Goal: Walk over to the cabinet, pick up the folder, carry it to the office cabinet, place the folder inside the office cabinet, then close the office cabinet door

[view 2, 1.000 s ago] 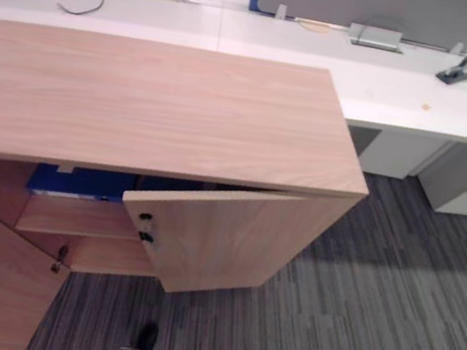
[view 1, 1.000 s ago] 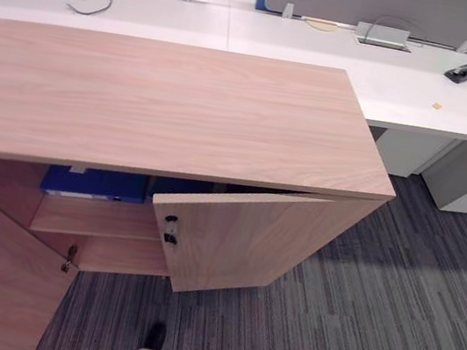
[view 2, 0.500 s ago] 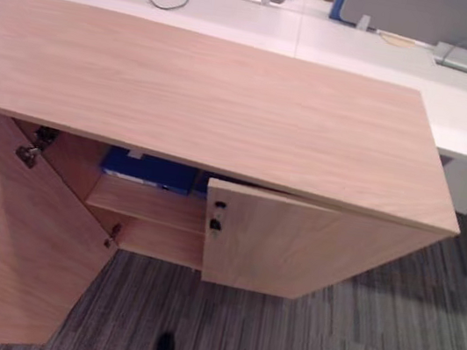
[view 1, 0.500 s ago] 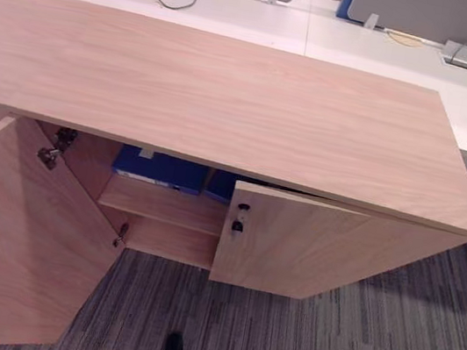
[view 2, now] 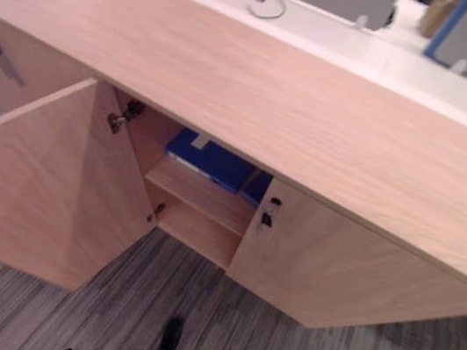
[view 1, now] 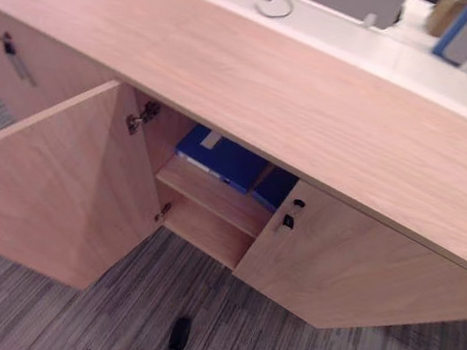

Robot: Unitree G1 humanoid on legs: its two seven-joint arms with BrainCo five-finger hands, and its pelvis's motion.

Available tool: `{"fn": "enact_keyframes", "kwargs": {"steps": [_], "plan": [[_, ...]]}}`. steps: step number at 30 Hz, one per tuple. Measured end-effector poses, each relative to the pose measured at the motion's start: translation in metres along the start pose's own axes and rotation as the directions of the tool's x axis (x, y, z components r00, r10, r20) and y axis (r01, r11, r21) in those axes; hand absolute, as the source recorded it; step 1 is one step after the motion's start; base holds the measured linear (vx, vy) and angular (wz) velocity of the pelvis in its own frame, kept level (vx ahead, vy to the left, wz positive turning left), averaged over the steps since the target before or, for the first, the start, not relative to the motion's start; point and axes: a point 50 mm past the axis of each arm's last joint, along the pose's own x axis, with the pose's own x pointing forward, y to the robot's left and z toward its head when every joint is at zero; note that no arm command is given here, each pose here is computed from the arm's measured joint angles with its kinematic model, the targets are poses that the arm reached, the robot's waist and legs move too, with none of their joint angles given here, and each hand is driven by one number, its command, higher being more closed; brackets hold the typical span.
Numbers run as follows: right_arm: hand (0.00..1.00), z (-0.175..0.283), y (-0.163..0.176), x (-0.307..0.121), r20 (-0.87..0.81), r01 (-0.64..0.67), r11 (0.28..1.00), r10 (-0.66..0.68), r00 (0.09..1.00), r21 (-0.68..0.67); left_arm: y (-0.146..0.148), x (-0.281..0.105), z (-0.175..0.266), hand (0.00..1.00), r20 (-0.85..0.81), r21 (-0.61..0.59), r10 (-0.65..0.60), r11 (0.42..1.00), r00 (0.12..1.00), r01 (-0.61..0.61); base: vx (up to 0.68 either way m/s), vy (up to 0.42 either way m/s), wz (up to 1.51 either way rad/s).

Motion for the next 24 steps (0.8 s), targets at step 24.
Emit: {"fn": "enact_keyframes", "kwargs": {"steps": [24], "plan": [[0.00, -0.009, -0.014, 0.002, -0.093, 0.106, 0.951, -0.082, 0.992, 0.290, -0.016, 0.003, 0.018, 0.00, 0.037, -0.086, -0.047, 0.995, 0.998, 0.050, -0.02, -0.033, 0.50]]}}
